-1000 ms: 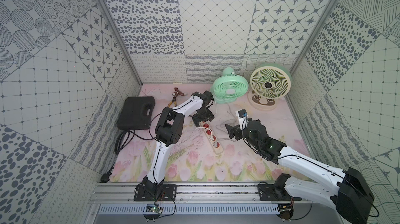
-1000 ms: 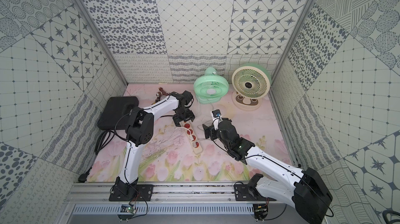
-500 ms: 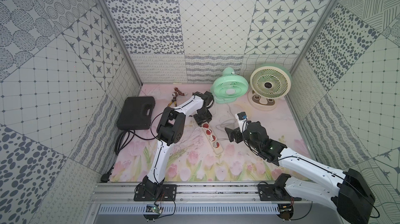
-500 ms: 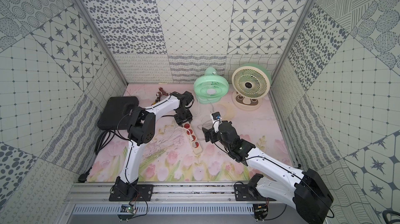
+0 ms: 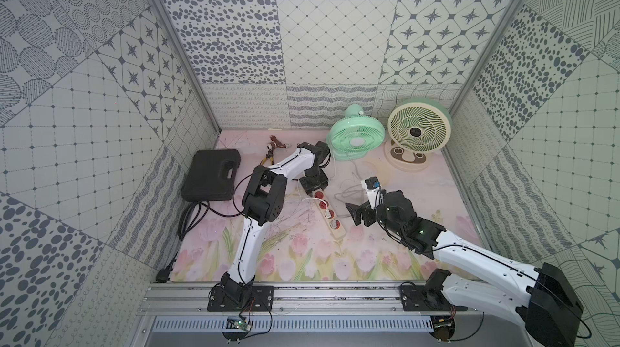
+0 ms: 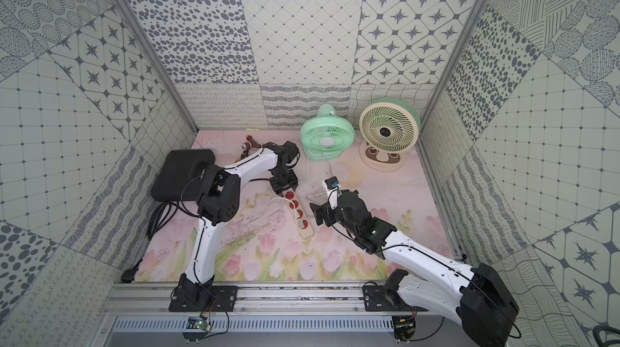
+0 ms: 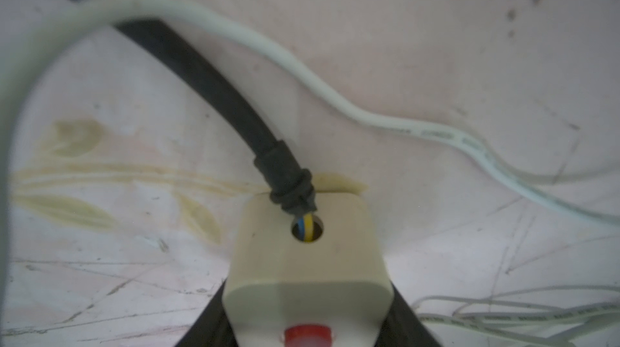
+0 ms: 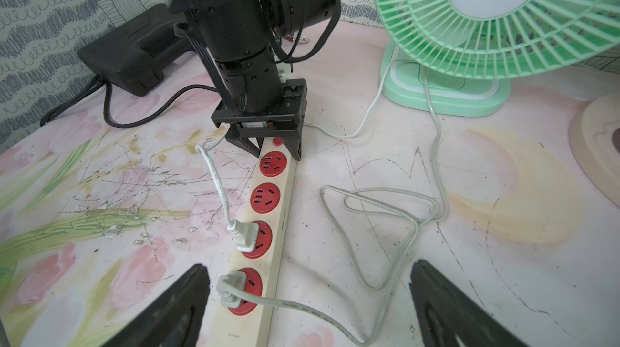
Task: Unplug the desk fan from the power strip
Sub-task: Remove the plug from the socket.
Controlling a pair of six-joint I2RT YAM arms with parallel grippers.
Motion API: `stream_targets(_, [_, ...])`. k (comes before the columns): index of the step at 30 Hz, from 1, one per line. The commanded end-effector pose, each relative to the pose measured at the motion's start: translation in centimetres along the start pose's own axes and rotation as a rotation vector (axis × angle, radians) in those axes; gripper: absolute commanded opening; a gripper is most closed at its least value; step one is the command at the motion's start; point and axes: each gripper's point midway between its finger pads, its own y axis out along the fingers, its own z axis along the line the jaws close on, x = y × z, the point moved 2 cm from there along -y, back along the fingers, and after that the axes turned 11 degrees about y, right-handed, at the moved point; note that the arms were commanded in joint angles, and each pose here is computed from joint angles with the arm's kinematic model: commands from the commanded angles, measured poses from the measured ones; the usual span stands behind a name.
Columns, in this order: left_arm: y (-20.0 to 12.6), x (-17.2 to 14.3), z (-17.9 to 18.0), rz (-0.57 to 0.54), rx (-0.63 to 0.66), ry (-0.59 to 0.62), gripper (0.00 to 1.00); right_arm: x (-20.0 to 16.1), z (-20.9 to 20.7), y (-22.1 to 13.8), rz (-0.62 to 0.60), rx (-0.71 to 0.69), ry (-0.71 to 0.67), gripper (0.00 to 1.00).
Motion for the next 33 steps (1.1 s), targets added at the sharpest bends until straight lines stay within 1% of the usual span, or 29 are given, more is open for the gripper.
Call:
stream_targets(1, [2.3, -1.1, 0.3, 0.113, -0.030, -0.031, 0.00, -0.5, 1.1, 0.6, 0.037, 0.052, -0.008, 0.97])
stream_targets(11, [2.3, -0.9, 1.4, 0.097, 0.022, -0.032, 0.00, -2.9, 2.2, 2.6, 0.157, 0.113, 0.016, 0.97])
stream_targets(15, [2.5, -1.1, 1.3, 0.115, 0.020, -0.033, 0.00, -3.7, 2.5, 3.4, 0.201, 0.116, 0.020, 0.97])
stream_targets(18, [2.8, -1.2, 1.4, 0.133, 0.036, -0.036, 0.00, -4.3, 3.3, 3.9, 0.246, 0.136, -0.002, 0.95])
stream_targets(24, [3.0, -1.4, 2.1, 0.148, 0.077, -0.044, 0.00, -5.9, 4.6, 4.8, 0.332, 0.146, -0.048, 0.87])
stream_targets(28, [3.0, -1.5, 2.3, 0.152, 0.087, -0.049, 0.00, -6.2, 5.2, 4.7, 0.341, 0.135, -0.083, 0.85])
stream_targets(33, [3.2, -1.5, 2.7, 0.160, 0.113, -0.065, 0.00, -6.6, 5.4, 3.7, 0.350, 0.114, -0.099, 0.81])
